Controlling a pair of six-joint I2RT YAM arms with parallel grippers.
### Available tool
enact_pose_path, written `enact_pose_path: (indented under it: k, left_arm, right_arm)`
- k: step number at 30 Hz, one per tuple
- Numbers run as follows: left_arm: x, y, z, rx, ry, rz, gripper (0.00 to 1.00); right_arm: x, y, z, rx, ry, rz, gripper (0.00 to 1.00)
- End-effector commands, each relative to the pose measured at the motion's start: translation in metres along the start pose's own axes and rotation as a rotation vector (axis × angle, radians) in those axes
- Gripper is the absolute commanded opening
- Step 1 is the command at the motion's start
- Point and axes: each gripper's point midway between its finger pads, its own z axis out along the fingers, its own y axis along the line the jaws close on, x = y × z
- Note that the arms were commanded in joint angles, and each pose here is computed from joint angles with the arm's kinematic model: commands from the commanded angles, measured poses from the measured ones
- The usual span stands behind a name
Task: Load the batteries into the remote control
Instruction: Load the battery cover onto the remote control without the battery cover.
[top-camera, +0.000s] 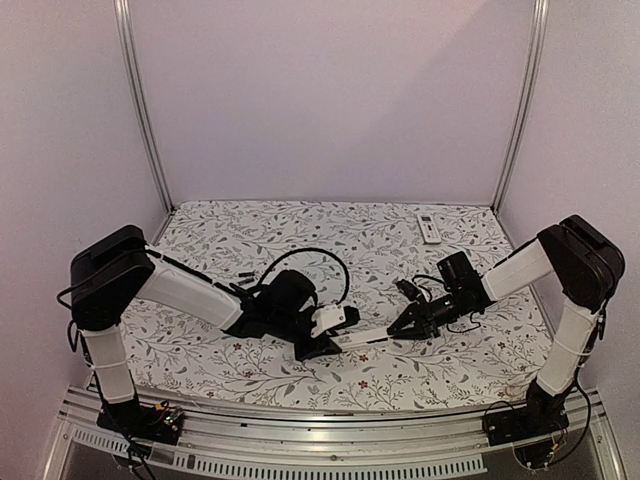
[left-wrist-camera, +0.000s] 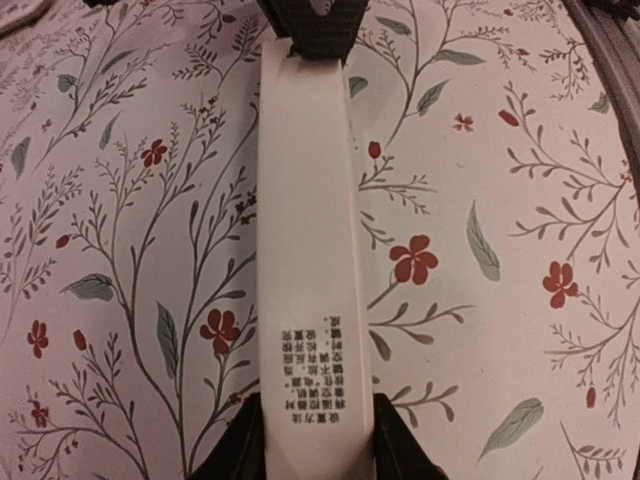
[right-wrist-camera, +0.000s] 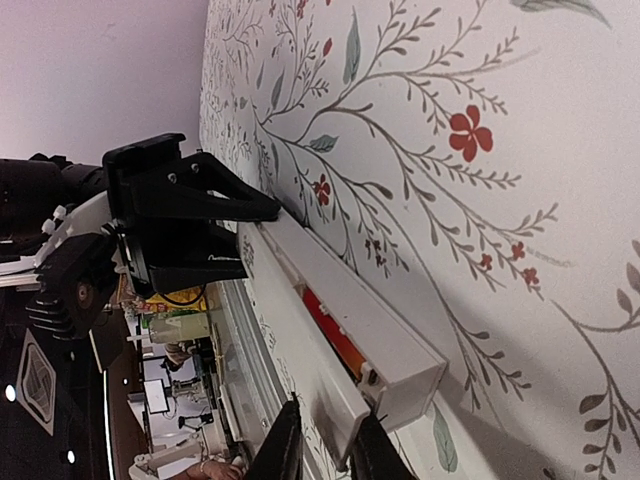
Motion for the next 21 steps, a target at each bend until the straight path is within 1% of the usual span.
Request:
enact_pose_path:
  k: [1,8,12,15,21]
  left_arm:
    - [-0.003,-0.006,0.004,0.024,-0.002,0.02,0.3]
    - [-0.001,-0.006,0.003,0.027,0.006,0.02,0.34]
    - [-0.001,-0.008,0.001,0.028,0.007,0.022,0.38]
    - [-0.003,-0.007,0.0,0.023,0.003,0.025,0.38]
    - [-0.001,-0.007,0.001,0.024,0.008,0.022,0.37]
  right_arm:
    - [0.013,-0.025,0.001,0.12,0.013,0.047,0.21]
    - [0.006,-0.026,0.002,0.128,0.008,0.037,0.27]
    - [0.011,-0.038,0.0,0.194,0.018,0.052,0.31]
    - [0.014,-0.038,-0.002,0.204,0.018,0.044,0.31]
    - [0.0,-0.018,-0.01,0.202,-0.009,0.007,0.33]
